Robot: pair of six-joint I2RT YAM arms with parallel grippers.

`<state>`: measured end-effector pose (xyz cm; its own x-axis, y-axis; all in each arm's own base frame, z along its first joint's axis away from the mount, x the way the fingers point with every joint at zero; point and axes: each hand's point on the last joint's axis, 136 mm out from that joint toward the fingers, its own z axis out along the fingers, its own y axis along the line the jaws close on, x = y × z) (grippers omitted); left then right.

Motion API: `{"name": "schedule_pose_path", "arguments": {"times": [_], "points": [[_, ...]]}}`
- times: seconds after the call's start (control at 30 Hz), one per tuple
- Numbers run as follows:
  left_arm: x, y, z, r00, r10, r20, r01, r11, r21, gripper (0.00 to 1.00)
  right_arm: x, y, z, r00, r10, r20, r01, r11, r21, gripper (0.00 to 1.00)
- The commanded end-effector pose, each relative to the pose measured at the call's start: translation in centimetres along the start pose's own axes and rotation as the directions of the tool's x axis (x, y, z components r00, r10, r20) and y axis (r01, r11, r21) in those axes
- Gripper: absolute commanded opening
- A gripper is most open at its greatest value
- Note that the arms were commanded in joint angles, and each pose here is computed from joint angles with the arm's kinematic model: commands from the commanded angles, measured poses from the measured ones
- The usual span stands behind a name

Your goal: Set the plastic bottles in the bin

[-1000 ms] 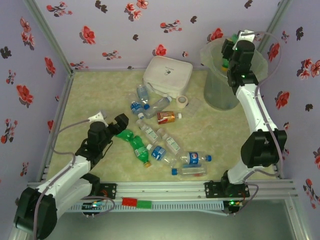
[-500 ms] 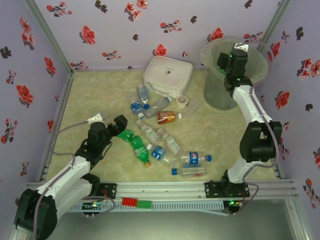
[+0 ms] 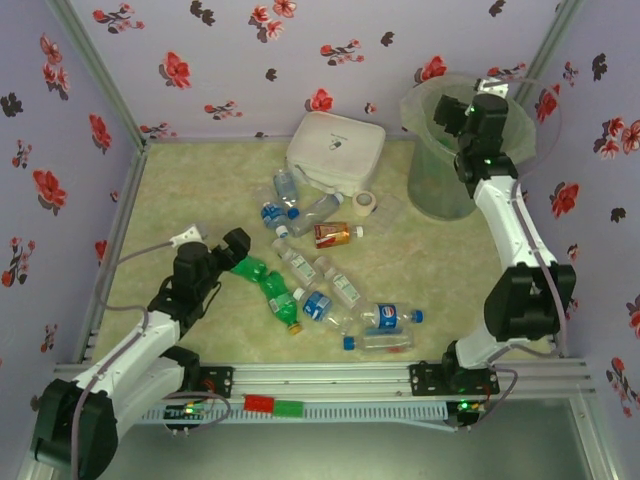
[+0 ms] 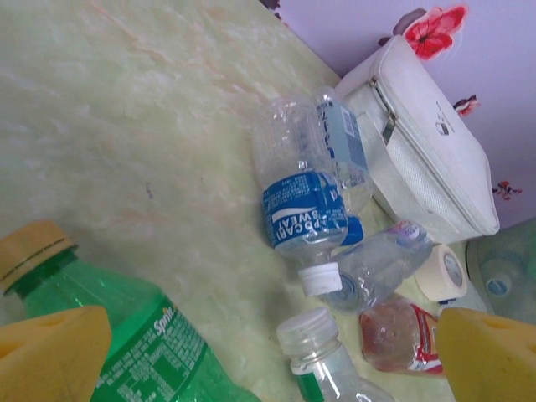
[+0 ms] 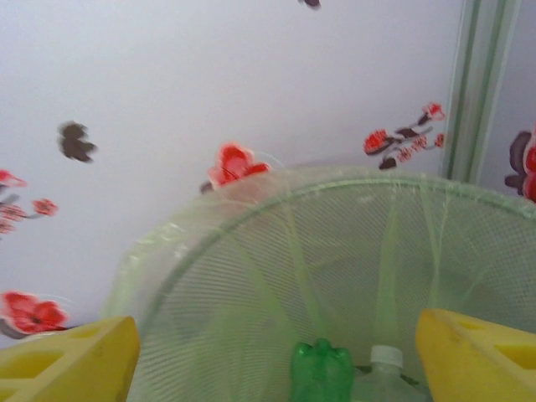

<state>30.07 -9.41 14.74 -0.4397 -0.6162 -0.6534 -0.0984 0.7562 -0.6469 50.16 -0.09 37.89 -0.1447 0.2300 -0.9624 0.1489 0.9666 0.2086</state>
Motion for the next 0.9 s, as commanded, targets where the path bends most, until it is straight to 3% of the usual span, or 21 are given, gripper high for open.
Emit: {"name": "schedule_pose_path", "arguments": {"times": [0.0, 0.23, 0.37, 0.43, 0.57, 0.87], "points": [[-2.6, -0.7, -0.2, 0.998, 0.030, 0.063, -0.029, 1.000, -0.011, 1.00, -2.2, 2.8, -3.5, 0.999, 0.033, 0.023, -0.030, 0.993, -0.111, 0.86], [-4.1, -0.8, -0.4, 0.994, 0.081, 0.073, -0.079, 0.996, -0.038, 1.00, 2.9, 8.9, -9.6, 0.986, -0.146, -0.084, 0.118, 0.956, -0.269, 0.87], [-4.3, -0.2, -0.5, 0.995, 0.073, 0.073, -0.069, 0.996, -0.054, 1.00, 8.2, 12.4, -12.2, 0.954, -0.211, -0.212, 0.113, 0.911, -0.397, 0.90], [-4.4, 0.3, -0.6, 0.996, 0.059, 0.073, -0.054, 0.996, -0.069, 1.00, 10.7, 14.2, -13.1, 0.932, -0.242, -0.269, 0.102, 0.889, -0.446, 0.99], [-4.4, 1.9, -0.8, 0.997, -0.007, 0.081, 0.015, 0.994, -0.107, 1.00, 15.3, 18.0, -14.5, 0.895, -0.290, -0.339, 0.091, 0.863, -0.496, 1.00], [-4.7, 5.8, -1.8, 0.989, -0.117, 0.096, 0.133, 0.974, -0.185, 1.00, 26.9, 26.3, -18.8, 0.712, -0.406, -0.573, -0.020, 0.804, -0.595, 1.00]]}}
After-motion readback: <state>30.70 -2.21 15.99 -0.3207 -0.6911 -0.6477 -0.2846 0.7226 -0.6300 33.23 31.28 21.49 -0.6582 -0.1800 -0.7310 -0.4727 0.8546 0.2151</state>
